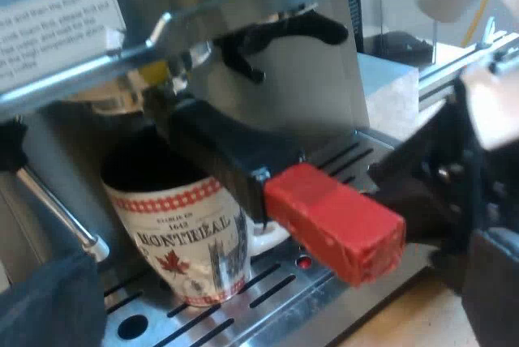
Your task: Place mug into machine
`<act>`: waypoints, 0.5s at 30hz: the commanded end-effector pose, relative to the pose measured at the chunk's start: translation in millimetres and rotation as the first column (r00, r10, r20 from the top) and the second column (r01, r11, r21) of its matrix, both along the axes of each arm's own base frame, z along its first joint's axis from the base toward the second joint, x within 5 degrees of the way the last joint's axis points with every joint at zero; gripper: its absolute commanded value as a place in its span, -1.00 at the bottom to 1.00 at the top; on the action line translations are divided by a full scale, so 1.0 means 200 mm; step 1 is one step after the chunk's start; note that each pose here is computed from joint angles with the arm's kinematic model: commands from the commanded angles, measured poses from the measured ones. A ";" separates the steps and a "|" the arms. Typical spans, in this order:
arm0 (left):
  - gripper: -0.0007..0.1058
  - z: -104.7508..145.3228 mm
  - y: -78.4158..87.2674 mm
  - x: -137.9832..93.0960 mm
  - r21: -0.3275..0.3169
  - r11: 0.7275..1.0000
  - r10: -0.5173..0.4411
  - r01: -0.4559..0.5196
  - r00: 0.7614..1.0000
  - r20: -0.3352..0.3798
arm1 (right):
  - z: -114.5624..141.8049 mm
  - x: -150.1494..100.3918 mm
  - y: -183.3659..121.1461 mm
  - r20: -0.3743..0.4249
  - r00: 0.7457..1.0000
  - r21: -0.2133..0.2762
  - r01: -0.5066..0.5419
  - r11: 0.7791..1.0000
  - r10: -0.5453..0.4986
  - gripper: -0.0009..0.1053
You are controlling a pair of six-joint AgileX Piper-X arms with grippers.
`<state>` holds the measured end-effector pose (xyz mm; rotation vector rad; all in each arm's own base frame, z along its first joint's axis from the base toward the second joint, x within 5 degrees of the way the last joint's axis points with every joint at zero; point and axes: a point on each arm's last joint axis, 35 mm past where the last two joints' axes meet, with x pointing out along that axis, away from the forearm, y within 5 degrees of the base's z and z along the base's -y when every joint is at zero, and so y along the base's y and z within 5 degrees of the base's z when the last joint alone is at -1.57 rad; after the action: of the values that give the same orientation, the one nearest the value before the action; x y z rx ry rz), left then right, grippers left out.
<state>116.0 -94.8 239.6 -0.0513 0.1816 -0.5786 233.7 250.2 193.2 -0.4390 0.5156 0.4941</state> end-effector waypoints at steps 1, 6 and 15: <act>0.72 0.12 0.02 -0.03 0.027 1.000 0.002 -0.001 1.000 -0.031 | 0.05 -0.07 -0.04 0.015 1.000 0.008 -0.022 1.000 0.022 -0.20; 0.72 0.23 0.06 -0.07 0.032 0.999 0.011 -0.010 0.999 -0.035 | 0.16 -0.19 -0.09 0.060 0.997 0.051 -0.057 0.997 0.054 -0.20; 0.72 0.41 0.17 -0.19 -0.021 1.000 0.011 -0.010 1.000 0.025 | 0.43 -0.34 -0.12 0.189 0.977 0.186 -0.131 0.974 0.096 -0.35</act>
<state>84.8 -67.6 310.4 -0.0465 0.1871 -0.5761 169.0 227.5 269.6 -0.3293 0.3002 0.5926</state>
